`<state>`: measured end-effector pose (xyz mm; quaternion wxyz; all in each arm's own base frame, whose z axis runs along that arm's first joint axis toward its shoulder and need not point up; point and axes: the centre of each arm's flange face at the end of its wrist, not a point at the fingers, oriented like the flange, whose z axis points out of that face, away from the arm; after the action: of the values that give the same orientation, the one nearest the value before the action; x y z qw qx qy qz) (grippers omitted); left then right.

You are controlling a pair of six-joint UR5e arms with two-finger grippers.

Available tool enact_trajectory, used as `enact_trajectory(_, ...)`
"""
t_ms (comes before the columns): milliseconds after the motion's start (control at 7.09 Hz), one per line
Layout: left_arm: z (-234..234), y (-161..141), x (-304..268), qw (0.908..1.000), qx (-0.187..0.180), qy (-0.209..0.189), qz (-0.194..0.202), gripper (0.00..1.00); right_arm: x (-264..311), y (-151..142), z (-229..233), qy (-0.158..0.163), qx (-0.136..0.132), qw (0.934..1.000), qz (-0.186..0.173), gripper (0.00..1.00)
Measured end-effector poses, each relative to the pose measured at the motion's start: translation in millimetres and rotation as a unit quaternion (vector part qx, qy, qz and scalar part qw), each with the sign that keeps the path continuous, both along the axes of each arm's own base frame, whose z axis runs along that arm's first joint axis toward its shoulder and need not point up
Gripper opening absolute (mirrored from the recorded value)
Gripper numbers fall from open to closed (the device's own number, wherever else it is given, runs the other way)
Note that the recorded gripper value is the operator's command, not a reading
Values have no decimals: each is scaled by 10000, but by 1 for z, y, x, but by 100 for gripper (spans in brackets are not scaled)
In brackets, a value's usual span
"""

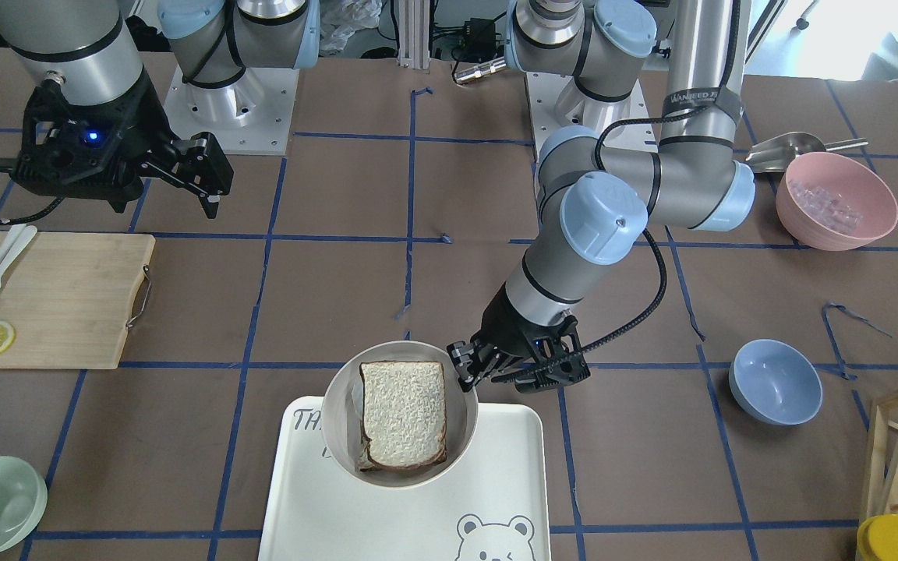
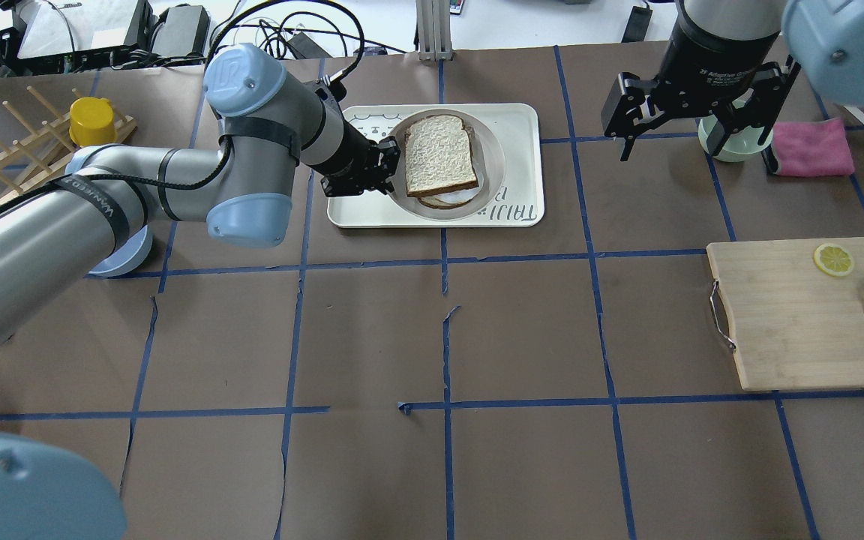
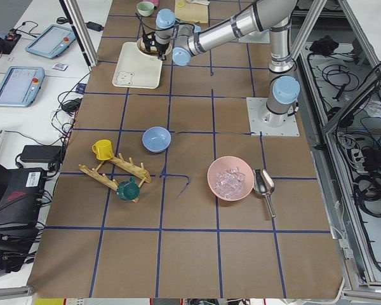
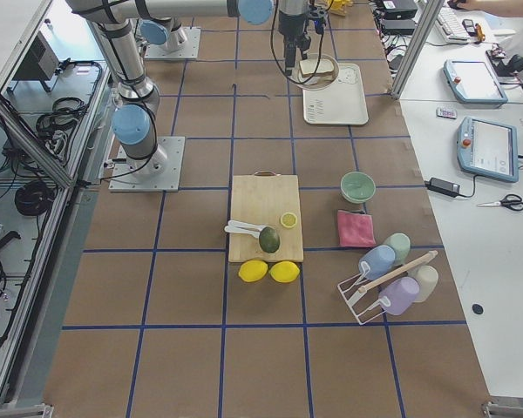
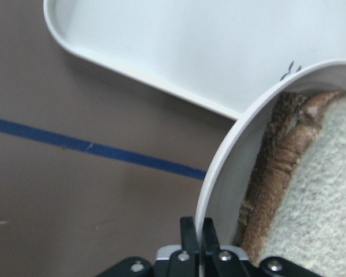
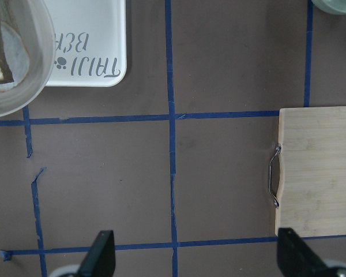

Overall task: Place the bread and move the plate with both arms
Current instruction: 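Slide the plate with the left gripper onto the white bear tray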

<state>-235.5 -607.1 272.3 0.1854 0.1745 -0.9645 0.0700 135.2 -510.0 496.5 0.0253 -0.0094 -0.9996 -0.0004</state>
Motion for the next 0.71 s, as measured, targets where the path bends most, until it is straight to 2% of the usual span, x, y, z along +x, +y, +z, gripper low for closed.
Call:
enact_trajectory(282,-22,-48,2,9997,173,46,182,0,0,1,1,-7,-13,10000,1,100)
enact_trajectory(706,-61,-66,3,9978,536,281,282,0,0,1,1,27,-18,10000,6,100)
